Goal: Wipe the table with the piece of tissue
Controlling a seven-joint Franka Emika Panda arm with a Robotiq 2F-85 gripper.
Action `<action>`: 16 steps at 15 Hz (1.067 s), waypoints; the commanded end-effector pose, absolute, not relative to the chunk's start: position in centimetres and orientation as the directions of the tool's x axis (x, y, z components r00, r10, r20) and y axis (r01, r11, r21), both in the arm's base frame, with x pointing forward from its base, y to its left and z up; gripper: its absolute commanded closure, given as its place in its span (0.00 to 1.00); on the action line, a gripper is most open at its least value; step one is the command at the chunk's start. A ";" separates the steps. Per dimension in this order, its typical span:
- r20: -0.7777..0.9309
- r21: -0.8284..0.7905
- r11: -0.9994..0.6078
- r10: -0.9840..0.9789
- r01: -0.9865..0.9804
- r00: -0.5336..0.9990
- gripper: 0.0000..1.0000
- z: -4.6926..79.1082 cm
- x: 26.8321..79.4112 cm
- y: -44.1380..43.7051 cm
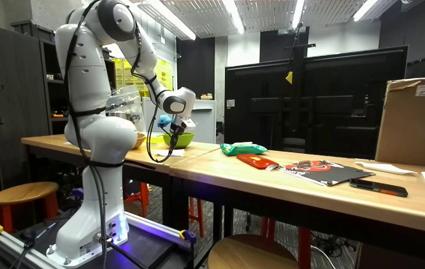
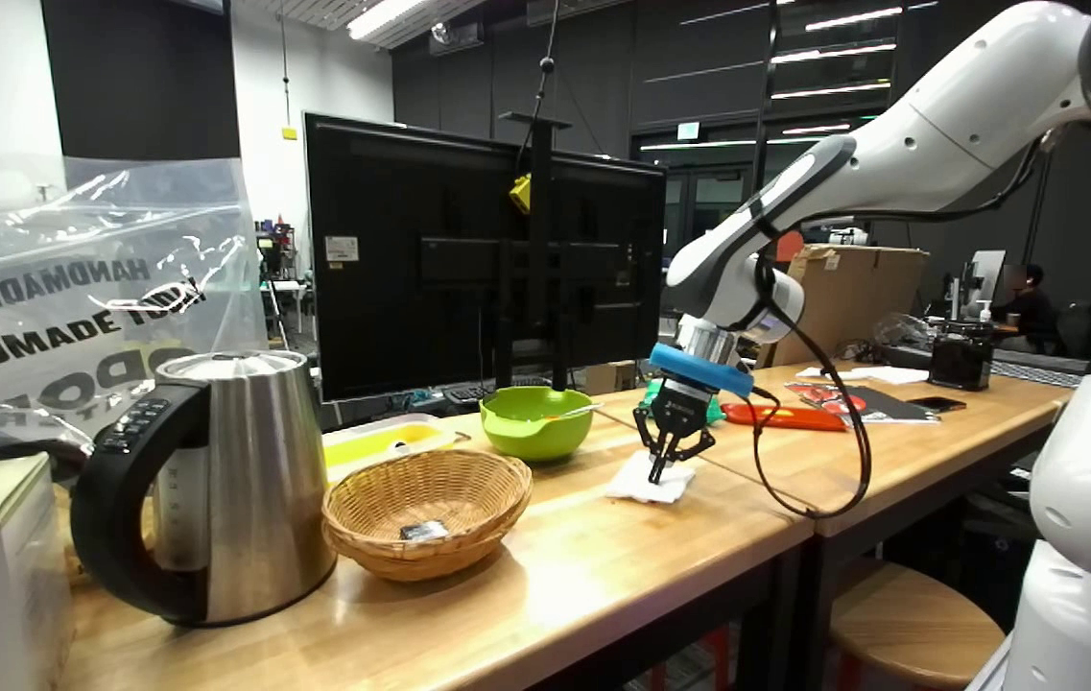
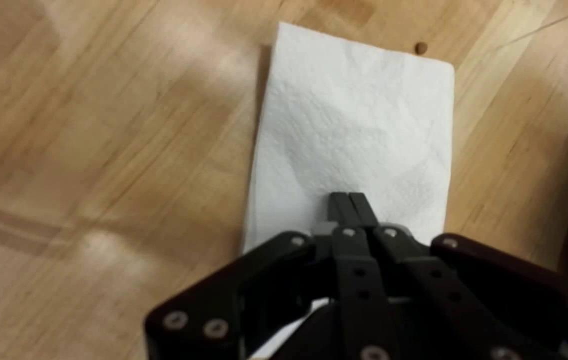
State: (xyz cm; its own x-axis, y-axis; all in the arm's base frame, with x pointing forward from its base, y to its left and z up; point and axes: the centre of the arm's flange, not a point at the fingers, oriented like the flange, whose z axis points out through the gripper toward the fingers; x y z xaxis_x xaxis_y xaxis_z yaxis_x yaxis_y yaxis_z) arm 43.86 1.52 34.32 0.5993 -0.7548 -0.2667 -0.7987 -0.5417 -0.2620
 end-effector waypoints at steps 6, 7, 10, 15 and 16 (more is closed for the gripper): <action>-0.316 -0.257 -0.561 -0.721 -0.787 0.617 1.00 32.9 40.5 4.5; -0.321 -0.253 -0.570 -0.712 -0.781 0.624 1.00 32.9 40.3 5.0; -0.336 -0.242 -0.594 -0.690 -0.767 0.641 1.00 32.8 39.6 6.0; -0.353 -0.216 -0.599 -0.688 -0.771 0.633 1.00 32.5 38.3 5.4; -0.354 -0.212 -0.594 -0.693 -0.776 0.628 1.00 32.5 38.0 5.0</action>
